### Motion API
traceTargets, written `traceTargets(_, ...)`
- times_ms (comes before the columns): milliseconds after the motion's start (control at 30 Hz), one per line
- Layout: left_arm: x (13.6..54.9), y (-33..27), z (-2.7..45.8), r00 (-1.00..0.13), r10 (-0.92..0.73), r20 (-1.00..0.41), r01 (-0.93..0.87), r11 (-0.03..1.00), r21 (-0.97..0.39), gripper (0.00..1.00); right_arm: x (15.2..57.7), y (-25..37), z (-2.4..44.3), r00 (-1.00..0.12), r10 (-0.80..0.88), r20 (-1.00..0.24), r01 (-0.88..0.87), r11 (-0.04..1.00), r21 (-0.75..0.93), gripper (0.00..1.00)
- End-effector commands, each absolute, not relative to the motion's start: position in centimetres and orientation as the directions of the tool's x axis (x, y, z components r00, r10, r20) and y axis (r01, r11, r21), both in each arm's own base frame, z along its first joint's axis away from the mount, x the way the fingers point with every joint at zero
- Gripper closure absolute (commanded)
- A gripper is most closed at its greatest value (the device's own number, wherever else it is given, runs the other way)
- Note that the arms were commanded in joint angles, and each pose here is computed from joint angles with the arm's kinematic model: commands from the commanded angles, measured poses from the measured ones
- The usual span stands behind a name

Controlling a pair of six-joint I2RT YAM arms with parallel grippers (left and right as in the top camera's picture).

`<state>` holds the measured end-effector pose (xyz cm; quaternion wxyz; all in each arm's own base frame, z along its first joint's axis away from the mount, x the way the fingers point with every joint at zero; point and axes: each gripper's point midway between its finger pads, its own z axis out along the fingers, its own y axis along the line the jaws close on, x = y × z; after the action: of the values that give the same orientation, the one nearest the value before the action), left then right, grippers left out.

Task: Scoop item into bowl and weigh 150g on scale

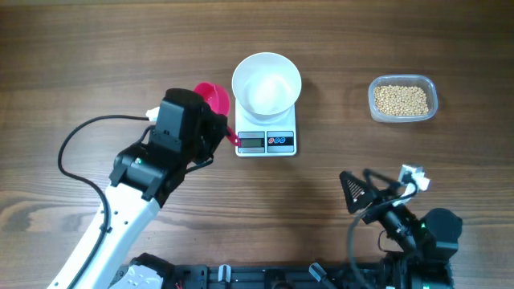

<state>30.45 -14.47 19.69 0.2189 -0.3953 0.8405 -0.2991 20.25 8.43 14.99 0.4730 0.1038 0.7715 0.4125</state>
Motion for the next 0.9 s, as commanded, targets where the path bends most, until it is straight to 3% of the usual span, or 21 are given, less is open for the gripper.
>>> traceTargets(0, 30.3, -15.4, 20.2, -0.586, -0.804, -0.098, -0.542, 0.479, -0.691, 0.96, 18.9, 10.3, 15.4, -0.672, 0.717, -0.185, 0.012, 0.261, 0.965, 0.00)
traceTargets(67, 30.2, -15.4, 20.1, -0.588, -0.803, -0.096, -0.544, 0.481, -0.687, 0.96, 18.6, 10.8, 15.9, -0.693, 0.684, -0.229, -0.040, 0.281, 0.959, 0.00)
traceTargets(200, 30.0, -15.3, 19.9, -0.552, -0.832, -0.044, -0.591, 0.428, -0.684, 0.96, 17.5, 12.2, 20.7, -0.680, 0.576, -0.454, -0.335, 0.307, 0.891, 0.01)
traceTargets(433, 29.4, -15.0, 19.2, -0.468, -0.882, 0.049, -0.682, 0.325, -0.656, 0.96, 17.6, 13.1, 27.8, -0.623, 0.455, -0.636, -0.501, 0.393, 0.771, 0.11)
traceTargets(600, 29.4, -15.0, 19.2, -0.447, -0.892, 0.069, -0.697, 0.298, -0.653, 0.96, 19.8, 15.1, 28.9, -0.650, 0.366, -0.666, -0.505, 0.447, 0.739, 0.13)
traceTargets(867, 29.4, -15.0, 19.2, -0.446, -0.892, 0.069, -0.697, 0.298, -0.653, 0.96, 23.4, 25.0, 23.8, -0.749, 0.194, -0.633, -0.425, 0.593, 0.684, 0.13)
